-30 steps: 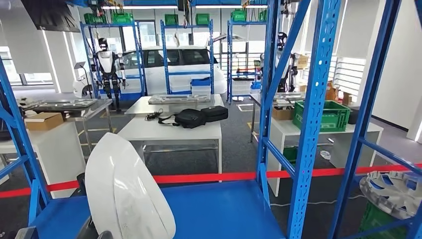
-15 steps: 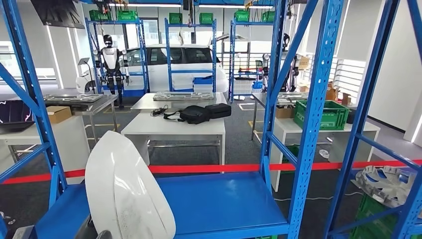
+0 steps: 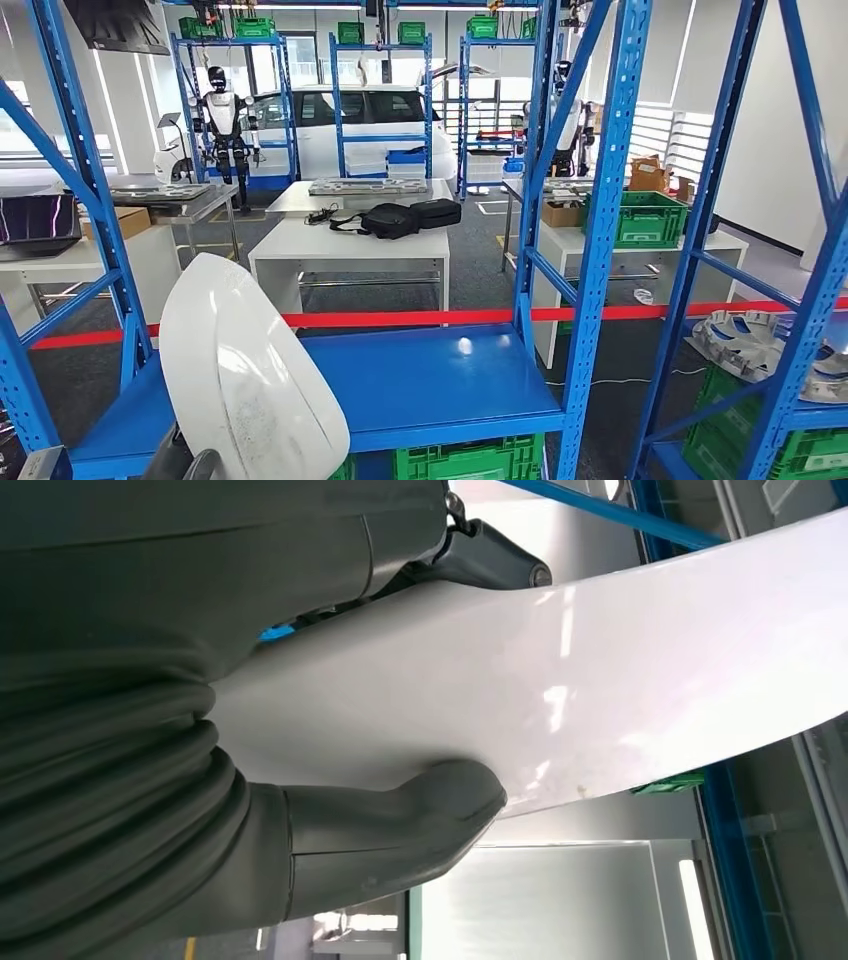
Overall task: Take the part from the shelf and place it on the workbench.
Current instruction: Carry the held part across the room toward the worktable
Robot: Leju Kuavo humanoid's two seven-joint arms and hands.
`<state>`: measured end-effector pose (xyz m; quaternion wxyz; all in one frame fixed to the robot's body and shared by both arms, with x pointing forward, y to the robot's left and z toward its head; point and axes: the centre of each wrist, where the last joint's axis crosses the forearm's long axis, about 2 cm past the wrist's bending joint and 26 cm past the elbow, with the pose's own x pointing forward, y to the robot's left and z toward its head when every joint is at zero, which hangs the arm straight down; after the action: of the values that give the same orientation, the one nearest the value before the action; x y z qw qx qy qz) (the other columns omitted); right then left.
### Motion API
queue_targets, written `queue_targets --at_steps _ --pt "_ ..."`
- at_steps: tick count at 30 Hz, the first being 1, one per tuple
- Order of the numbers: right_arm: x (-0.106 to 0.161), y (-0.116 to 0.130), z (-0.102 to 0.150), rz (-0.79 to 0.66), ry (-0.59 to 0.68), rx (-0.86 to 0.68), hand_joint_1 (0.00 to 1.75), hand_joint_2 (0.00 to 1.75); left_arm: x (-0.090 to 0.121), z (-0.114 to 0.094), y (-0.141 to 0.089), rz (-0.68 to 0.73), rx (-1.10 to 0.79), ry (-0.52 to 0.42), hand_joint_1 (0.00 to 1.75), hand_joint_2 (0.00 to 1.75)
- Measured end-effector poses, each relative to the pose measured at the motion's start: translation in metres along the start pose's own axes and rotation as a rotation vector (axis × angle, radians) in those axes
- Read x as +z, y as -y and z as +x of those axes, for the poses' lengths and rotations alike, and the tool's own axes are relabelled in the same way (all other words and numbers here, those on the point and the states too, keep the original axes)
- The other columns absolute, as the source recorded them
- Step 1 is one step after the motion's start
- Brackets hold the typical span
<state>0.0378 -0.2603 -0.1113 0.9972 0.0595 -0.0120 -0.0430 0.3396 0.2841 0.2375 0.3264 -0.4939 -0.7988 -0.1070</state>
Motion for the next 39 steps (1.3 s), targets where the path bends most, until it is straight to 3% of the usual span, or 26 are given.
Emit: queue_targets --at_steps 9,33,39 --pt "0.0 0.0 -0.001 0.022 0.006 -0.007 0.0 0.0 0.014 0.001 -0.001 0.024 -0.005 -0.018 1.75 1.75" --pt "0.0 -0.006 -0.001 0.035 0.007 -0.059 0.0 0.0 0.016 0.002 -0.002 0.05 -0.021 -0.04 1.75 1.75" --pt "-0.001 -0.013 -0.002 0.046 -0.001 -0.099 0.0 0.0 0.025 -0.023 -0.001 0.062 0.036 -0.076 1.75 1.75"
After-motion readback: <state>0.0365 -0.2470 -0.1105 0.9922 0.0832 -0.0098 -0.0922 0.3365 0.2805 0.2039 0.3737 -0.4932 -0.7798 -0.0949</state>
